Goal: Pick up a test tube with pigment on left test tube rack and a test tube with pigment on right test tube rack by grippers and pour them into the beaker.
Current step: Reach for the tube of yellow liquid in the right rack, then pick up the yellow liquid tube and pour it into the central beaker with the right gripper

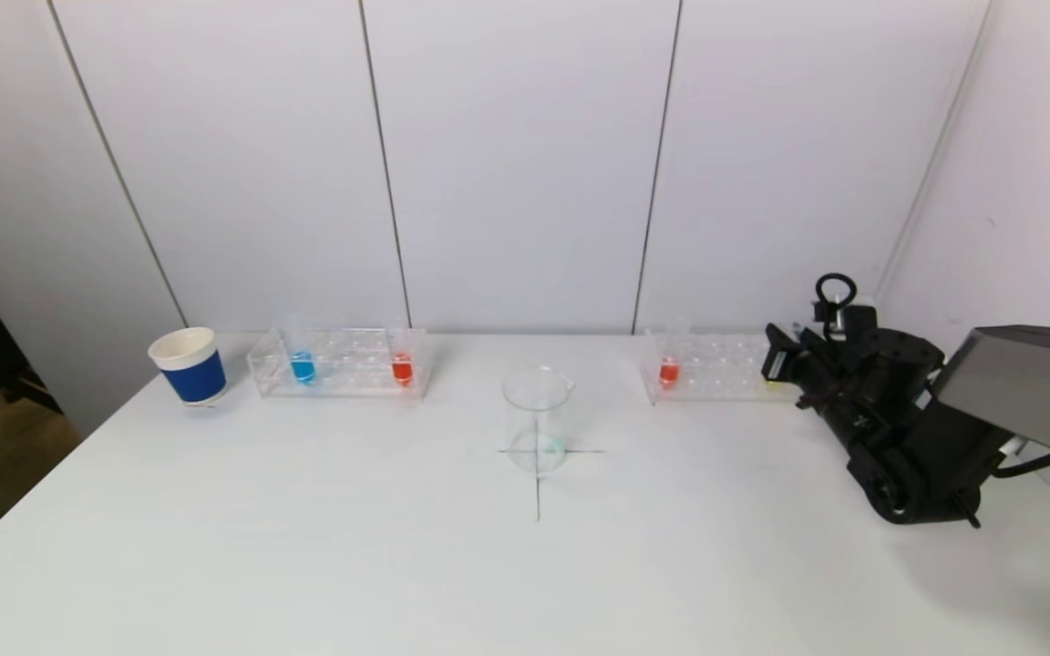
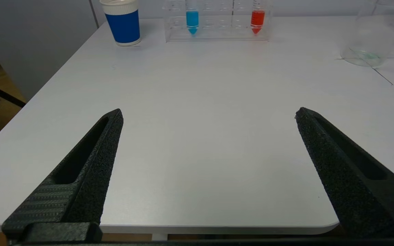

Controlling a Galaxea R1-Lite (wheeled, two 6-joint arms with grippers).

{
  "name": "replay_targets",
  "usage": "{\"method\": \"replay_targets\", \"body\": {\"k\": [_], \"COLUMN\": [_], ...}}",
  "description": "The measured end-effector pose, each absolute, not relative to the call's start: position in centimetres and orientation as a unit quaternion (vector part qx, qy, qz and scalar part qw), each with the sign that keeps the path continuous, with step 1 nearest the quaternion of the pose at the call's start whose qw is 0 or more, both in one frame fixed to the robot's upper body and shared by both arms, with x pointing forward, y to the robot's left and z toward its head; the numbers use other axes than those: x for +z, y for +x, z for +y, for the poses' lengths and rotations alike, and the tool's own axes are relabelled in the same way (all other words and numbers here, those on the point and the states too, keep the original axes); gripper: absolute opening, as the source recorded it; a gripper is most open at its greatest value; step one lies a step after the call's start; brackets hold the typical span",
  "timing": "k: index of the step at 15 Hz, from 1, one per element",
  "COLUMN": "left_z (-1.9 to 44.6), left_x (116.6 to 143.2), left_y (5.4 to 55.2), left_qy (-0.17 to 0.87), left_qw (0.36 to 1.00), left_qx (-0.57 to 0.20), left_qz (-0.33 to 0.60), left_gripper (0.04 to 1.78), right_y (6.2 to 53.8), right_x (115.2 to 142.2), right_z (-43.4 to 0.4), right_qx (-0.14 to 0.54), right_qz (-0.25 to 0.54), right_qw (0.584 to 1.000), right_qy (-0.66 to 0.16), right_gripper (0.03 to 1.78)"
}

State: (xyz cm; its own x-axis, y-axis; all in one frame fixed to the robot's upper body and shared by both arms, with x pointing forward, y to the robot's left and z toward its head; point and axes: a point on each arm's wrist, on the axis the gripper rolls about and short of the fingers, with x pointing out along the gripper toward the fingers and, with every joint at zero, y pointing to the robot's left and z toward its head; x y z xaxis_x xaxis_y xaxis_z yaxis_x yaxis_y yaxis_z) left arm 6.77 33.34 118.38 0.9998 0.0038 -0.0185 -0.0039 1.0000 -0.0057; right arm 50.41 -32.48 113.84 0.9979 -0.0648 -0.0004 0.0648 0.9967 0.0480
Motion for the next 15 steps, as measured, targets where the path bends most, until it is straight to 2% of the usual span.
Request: {"method": "replay_targets", "body": {"k": [2, 15], "left_z": [33.34, 33.34], "left_x": [118.38, 118.38], "left_y": [6.77, 6.77], "left_qy": [-0.003, -0.003], "left_qw": [1.000, 1.000], "left_qx": [0.002, 0.002], "left_qz": [0.009, 0.009], "left_gripper": [1.76, 1.76], "right_y": [50.41, 50.35], "right_x": [113.84, 114.13], "right_z": [-32.48, -32.51], "right_qx": [-0.032, -0.033], "right_qz": [-0.001, -0.005], "right_qw": [0.999, 0.999], "right_qy": [0.024, 0.024], "right_gripper": [0.47, 0.47]}}
